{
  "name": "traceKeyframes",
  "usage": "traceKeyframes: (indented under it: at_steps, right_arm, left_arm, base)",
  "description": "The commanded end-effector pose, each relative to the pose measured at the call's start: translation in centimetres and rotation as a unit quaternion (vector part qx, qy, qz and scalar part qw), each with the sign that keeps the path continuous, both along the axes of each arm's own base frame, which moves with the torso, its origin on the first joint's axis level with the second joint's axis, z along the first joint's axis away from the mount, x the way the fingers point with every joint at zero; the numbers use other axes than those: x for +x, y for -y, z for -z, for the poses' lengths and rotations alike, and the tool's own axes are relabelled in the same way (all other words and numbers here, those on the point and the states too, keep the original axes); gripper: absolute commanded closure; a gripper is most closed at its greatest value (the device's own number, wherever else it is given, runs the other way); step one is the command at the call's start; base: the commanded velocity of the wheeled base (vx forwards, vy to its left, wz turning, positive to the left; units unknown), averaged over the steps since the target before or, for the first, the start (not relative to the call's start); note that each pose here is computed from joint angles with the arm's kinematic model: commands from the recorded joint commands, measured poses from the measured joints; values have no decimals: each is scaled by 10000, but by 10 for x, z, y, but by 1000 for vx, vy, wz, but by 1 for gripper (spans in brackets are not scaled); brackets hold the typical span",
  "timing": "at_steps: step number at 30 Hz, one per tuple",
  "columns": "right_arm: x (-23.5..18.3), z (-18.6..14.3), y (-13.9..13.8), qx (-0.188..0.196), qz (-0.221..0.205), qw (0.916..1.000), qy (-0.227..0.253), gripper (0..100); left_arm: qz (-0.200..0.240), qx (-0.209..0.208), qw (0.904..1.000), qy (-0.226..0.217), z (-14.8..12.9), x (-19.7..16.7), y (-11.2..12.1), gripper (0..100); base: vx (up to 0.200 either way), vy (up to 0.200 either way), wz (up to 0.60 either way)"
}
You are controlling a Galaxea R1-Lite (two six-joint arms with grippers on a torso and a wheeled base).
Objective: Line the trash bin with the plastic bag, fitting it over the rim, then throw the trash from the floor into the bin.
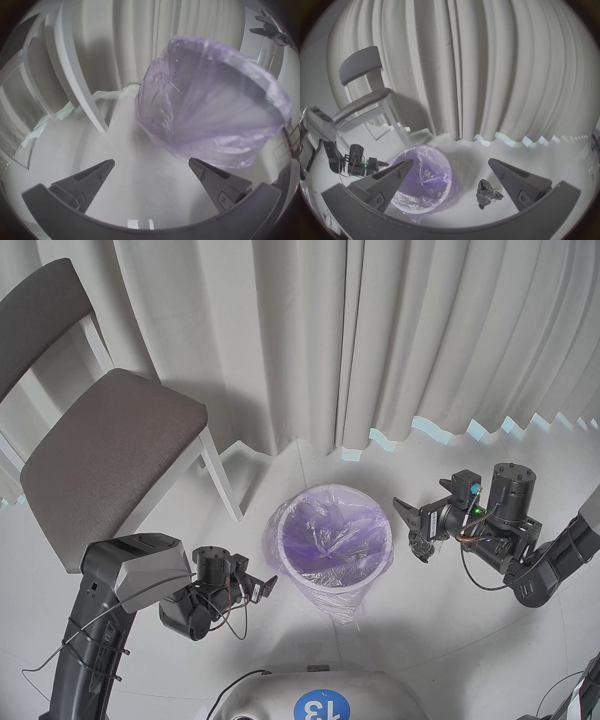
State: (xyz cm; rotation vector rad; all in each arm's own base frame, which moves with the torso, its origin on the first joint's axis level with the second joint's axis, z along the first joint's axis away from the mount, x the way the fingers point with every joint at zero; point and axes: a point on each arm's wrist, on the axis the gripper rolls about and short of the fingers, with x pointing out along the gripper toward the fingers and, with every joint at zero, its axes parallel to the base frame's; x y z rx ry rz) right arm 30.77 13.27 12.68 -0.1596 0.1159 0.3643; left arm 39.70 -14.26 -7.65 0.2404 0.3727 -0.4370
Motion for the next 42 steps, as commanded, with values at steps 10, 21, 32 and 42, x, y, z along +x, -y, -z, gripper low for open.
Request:
traceKeyframes:
  at_steps: [10,21,32,42]
  right_arm:
    - [0,64,-41,-1268,-1511,9797,-351,0]
    - [18,89,-33,-1474,-2638,9529,-251,0]
    - [54,109,-37,-1255,-3099,9421,-240,0]
    - [70,124,-27,-1065,-3136,9427,-406,0]
  left_arm:
    - [-159,-812,9962,263,-49,-62,-48,0]
    - [-287,-895,9948,402,-65,-63,-59,0]
    - [-158,-913,9948,432,-69,-64,-58,0]
    - [-156,-908,9950,384,-66,-65,-57,0]
  base:
    - [0,0,0]
    - [0,0,0]
    - [0,0,0]
    - [0,0,0]
